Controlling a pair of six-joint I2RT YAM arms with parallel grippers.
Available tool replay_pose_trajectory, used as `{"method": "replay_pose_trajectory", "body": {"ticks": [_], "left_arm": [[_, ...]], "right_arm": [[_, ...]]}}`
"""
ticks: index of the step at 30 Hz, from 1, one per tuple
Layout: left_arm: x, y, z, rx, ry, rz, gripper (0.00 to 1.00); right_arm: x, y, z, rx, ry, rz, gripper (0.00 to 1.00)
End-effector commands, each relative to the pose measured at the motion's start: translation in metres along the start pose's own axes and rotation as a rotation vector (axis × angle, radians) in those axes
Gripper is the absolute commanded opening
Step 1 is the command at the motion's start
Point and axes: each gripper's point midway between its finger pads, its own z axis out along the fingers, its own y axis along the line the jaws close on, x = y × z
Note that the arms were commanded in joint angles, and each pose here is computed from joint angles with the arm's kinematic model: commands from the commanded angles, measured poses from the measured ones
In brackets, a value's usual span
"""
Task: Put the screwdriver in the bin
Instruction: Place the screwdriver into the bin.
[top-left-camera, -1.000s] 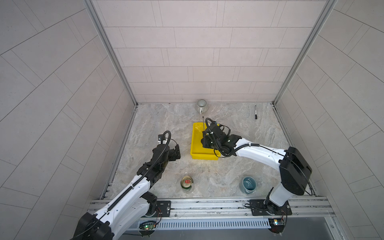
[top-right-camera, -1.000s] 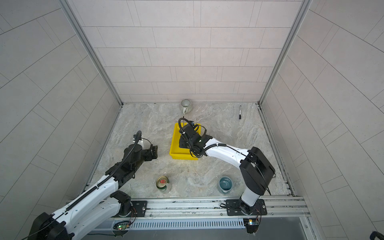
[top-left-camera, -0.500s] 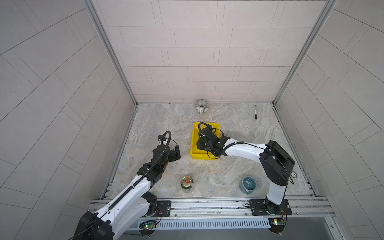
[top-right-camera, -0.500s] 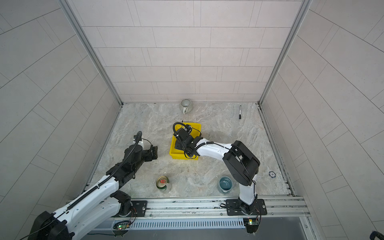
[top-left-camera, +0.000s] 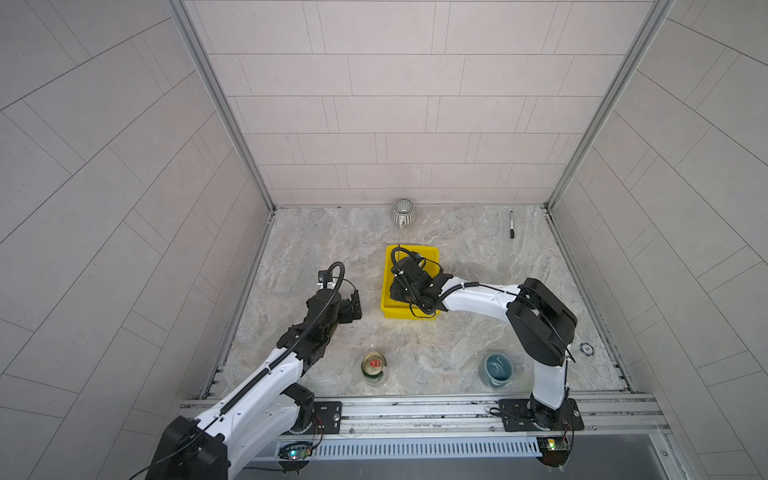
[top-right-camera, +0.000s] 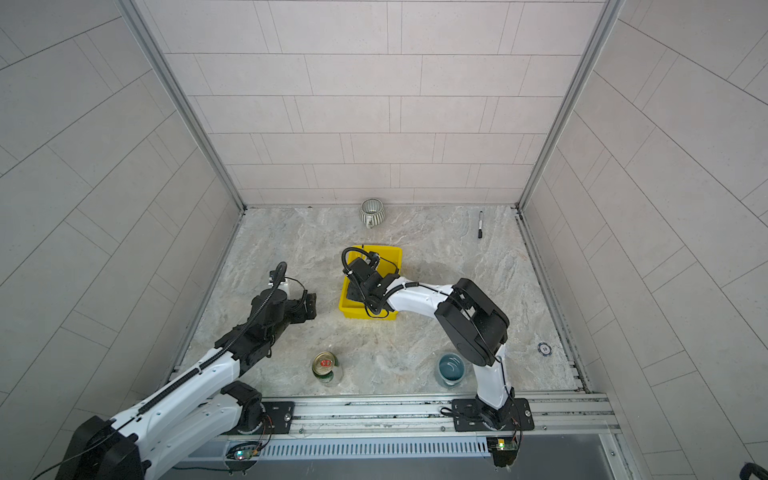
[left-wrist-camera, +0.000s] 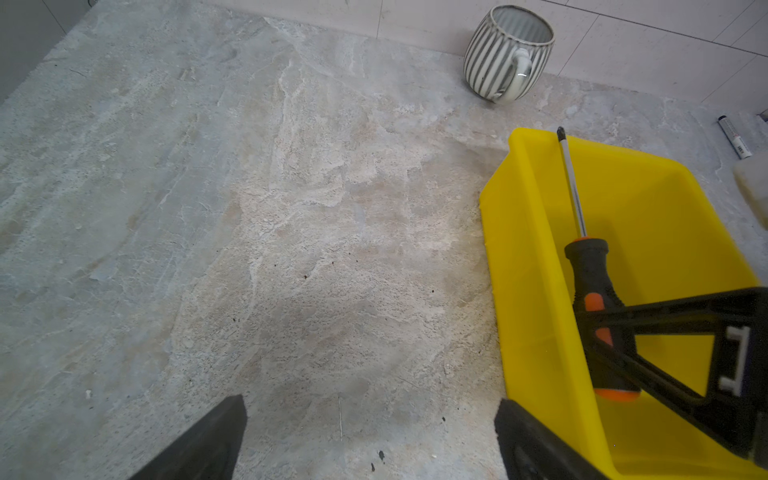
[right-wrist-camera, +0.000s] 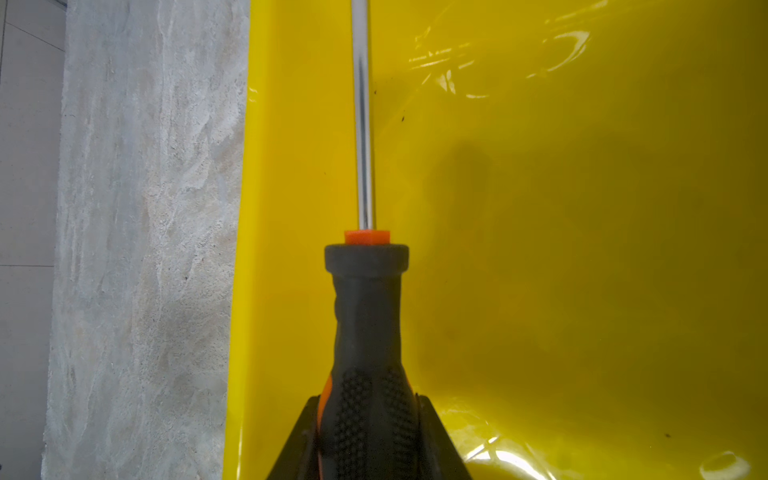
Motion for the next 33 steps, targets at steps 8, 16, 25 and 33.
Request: {"method": "replay_pose_trajectory", "body": {"ticks": [8,16,25,33], "left_arm": [[-0.009,0.003,-0.008,-0.003,-0.050,-0.021,1.00],[-0.008,0.005,-0.009,-0.015,-0.045,-0.018,1.00],[-0.008,0.004,-0.008,-0.010,-0.050,-0.024,1.00],[-0.005,-0.001,-0.004,0.009,-0.023,-0.019,1.00]], "right_arm": [[-0.007,0.011,-0.006,0.003,-0.016,-0.003,0.43],[-0.023,0.011,-0.046,0.007,-0.066,-0.036,0.45],[-0.030,-0.061,-0.128,0.221,-0.159,-0.364,0.50],[-0.040,-0.133,-0.176,0.445,-0.307,-0.489,0.58]]}}
